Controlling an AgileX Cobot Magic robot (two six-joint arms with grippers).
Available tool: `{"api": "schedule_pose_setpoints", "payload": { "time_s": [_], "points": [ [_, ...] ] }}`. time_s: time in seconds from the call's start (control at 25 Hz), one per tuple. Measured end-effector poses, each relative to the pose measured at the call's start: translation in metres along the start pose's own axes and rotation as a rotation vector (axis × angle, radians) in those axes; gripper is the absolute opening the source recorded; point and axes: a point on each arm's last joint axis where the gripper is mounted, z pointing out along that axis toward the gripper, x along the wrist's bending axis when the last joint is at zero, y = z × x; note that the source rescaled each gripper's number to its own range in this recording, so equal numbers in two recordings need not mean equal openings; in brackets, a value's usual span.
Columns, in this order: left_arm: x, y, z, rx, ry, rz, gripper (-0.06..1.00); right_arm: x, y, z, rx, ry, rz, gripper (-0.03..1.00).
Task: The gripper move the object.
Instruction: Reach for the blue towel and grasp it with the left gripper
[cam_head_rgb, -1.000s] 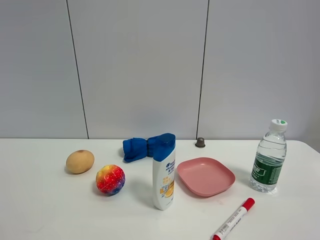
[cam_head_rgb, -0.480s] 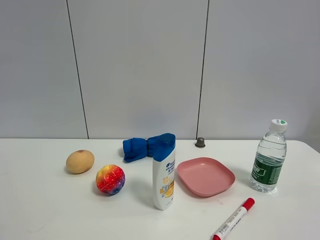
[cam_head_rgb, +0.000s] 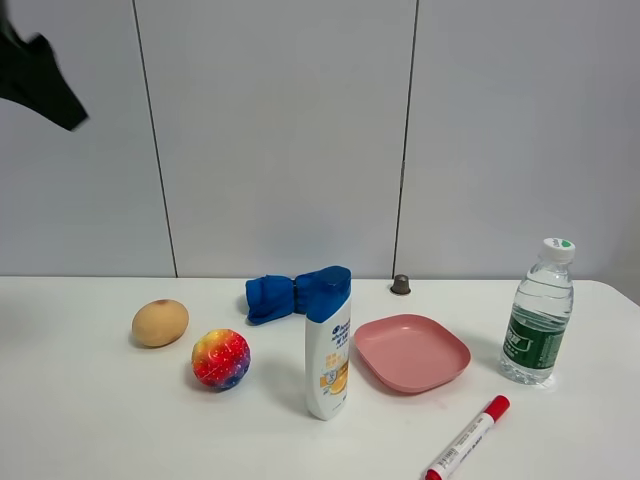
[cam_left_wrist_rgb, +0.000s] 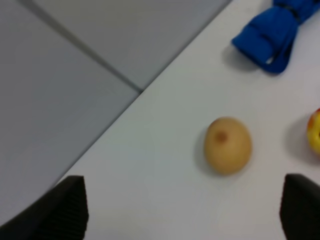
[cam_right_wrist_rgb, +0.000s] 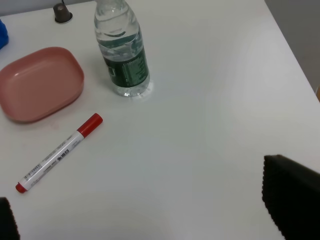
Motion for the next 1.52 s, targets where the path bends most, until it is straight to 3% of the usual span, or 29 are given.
{"api": "schedule_pose_setpoints", "payload": {
  "time_s": [0.28, 0.48, 0.6, 1.12, 1.52],
  "points": [
    [-0.037, 0.048, 0.116, 0.030, -0.196, 0.078, 0.69, 0.000, 0.000, 0.000, 0.000, 0.000, 0.000, 1.00],
    [-0.067, 0.076, 0.194, 0.047, -0.308, 0.077, 0.92, 0.000, 0.000, 0.000, 0.000, 0.000, 0.000, 1.00],
    [-0.079, 0.088, 0.224, 0.035, -0.347, 0.096, 0.99, 0.000, 0.000, 0.000, 0.000, 0.000, 0.000, 1.00],
    [-0.102, 0.073, 0.306, -0.012, -0.380, 0.243, 1.00, 0.000, 0.000, 0.000, 0.000, 0.000, 0.000, 1.00],
    [-0.102, 0.051, 0.338, -0.027, -0.366, 0.214, 1.00, 0.000, 0.000, 0.000, 0.000, 0.000, 0.000, 1.00]
  ]
}}
